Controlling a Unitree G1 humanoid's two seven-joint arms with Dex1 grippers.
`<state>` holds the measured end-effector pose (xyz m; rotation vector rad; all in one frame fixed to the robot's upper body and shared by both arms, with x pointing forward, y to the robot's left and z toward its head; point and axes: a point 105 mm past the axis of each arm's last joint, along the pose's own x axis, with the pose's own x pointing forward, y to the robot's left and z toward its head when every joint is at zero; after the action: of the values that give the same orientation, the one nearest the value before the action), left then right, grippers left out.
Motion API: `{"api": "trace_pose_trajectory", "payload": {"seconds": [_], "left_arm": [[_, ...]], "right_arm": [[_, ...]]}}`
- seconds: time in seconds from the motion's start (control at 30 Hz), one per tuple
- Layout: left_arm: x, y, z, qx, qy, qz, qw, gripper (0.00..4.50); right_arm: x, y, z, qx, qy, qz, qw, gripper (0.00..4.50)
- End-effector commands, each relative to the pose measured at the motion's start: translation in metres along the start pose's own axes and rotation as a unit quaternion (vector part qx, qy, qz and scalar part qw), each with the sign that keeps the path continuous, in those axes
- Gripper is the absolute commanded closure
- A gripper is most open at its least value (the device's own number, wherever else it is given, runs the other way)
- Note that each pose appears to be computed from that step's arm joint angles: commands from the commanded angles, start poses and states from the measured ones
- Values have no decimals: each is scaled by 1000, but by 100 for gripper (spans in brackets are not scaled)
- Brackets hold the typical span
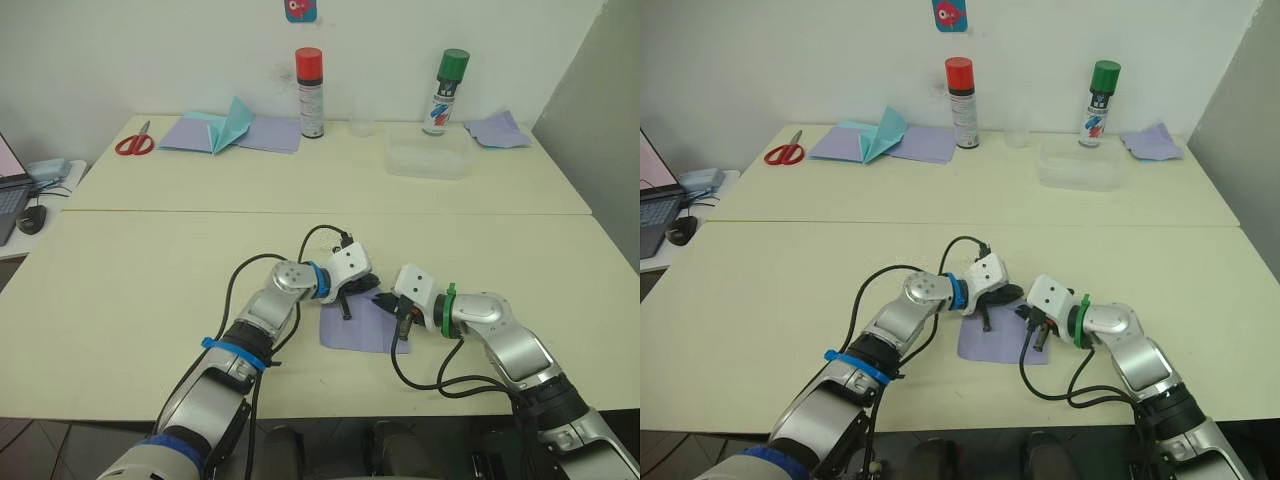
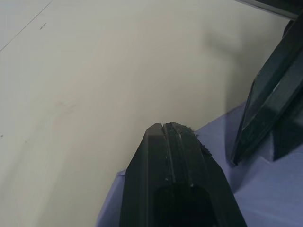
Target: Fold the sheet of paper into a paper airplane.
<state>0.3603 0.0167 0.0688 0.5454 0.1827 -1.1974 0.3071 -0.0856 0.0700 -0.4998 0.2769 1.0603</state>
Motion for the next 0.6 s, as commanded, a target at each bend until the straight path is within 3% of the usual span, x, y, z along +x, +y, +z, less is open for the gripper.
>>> {"api": "trace_pose_trajectory", "payload": {"seconds": [0.03, 0.1, 0.23, 0.33, 0.47, 0.6], "left_arm": [[-1, -5, -28, -10, 58, -1, 998, 450], [-1, -4, -30, -10, 61, 2, 998, 450], [-1, -5, -30, -12, 59, 1, 998, 450], [-1, -6, -31, -14, 57, 0, 998, 450], [-2, -8, -32, -15, 58, -2, 998, 450], [-2, -6, -33, -4, 61, 0, 998, 450]], "right_arm": [[-6, 8, 10, 1, -10, 24, 1000, 314], [-14, 7, 17, 5, -16, 25, 1000, 247], [-31, 2, 34, 31, -36, 23, 999, 247], [-31, -12, 38, 73, -51, -9, 996, 316], [-17, -24, 28, 108, -41, -48, 992, 445], [-8, -32, 15, 118, -17, -79, 990, 445]]}}
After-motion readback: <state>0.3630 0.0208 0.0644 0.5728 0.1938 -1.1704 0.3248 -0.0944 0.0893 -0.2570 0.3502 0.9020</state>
